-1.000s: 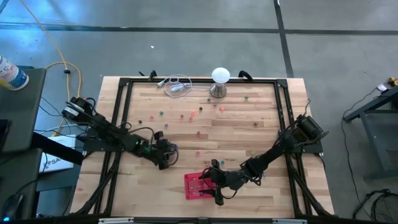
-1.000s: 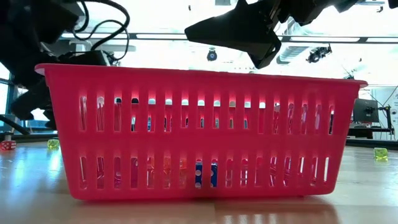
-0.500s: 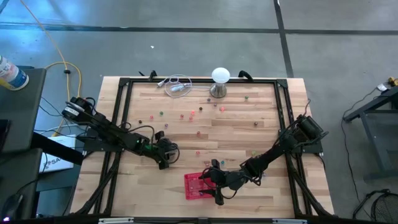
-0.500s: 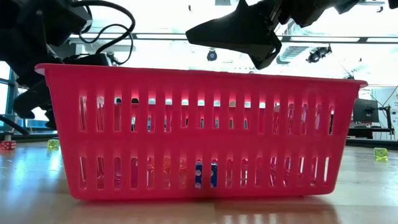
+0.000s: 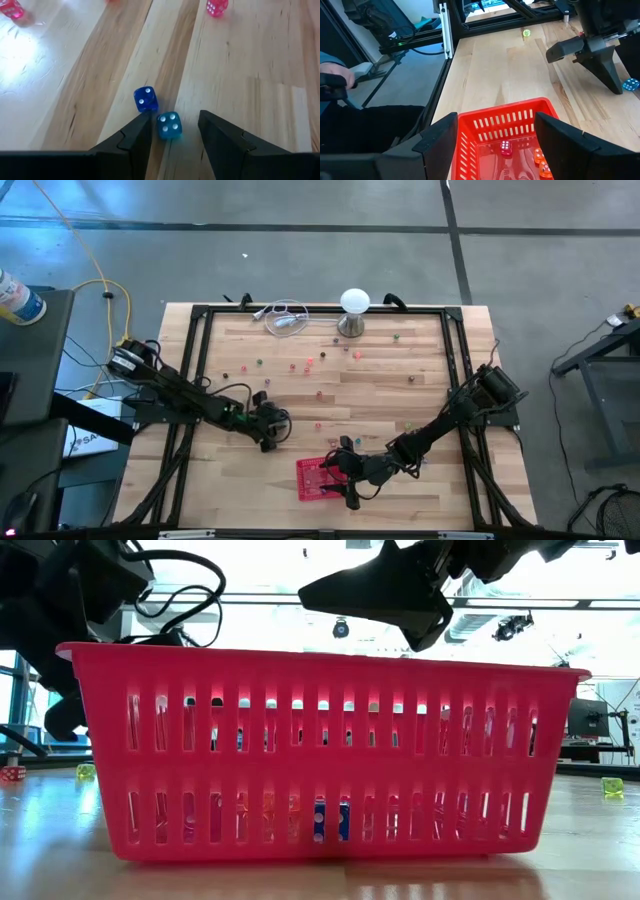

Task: Pick & Place Dice
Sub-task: Put the light blue dice into the red bin

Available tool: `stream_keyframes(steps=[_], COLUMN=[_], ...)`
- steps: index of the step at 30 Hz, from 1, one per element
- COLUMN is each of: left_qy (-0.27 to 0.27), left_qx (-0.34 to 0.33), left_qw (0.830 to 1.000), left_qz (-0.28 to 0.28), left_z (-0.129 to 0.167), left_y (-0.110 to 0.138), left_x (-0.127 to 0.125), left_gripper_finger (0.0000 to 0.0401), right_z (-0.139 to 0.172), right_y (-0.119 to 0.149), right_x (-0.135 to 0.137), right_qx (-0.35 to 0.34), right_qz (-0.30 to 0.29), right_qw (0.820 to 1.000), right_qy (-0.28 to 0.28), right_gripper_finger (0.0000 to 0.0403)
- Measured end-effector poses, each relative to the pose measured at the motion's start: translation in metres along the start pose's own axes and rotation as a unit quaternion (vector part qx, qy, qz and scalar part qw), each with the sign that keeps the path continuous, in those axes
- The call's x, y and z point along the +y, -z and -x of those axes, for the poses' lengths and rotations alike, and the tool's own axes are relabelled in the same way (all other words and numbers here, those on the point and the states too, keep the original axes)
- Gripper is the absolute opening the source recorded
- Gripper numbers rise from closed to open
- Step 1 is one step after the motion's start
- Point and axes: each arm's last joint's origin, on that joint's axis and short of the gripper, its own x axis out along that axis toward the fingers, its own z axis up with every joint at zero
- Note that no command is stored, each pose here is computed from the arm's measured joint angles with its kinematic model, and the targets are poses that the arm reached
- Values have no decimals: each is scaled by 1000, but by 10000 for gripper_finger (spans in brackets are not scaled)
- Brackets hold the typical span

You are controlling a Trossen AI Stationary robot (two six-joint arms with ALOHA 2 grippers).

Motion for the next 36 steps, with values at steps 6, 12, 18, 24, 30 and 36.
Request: stream_keyframes(steps=[6,12,18,24,30,36], left_qy=[8,19,20,11,12,13], left_qx=[7,9,21,47,52,50], left_qw=[1000,1000,999,998,998,998], left_qz=[-13,-21,-35,-30,-33,-31], left_z=[2,7,10,13,14,14], left_y=[5,11,17,24,27,27], left_x=[-5,-15,-18,-19,-20,-20], left_gripper_finger=[159,144,132,103,61,43], right_z=[0,0,0,1,2,9], right_y=[0,-2,-2,-4,-12,-18], right_x=[0,2,2,3,10,26], right_qx=[0,-9,-12,-20,-46,-96], right_qz=[-1,-6,-14,-24,-36,6], right_qw=[1000,1000,1000,999,995,986], right_qy=[0,-7,-9,-15,-76,-136], right_gripper_finger=[254,254,254,254,254,254])
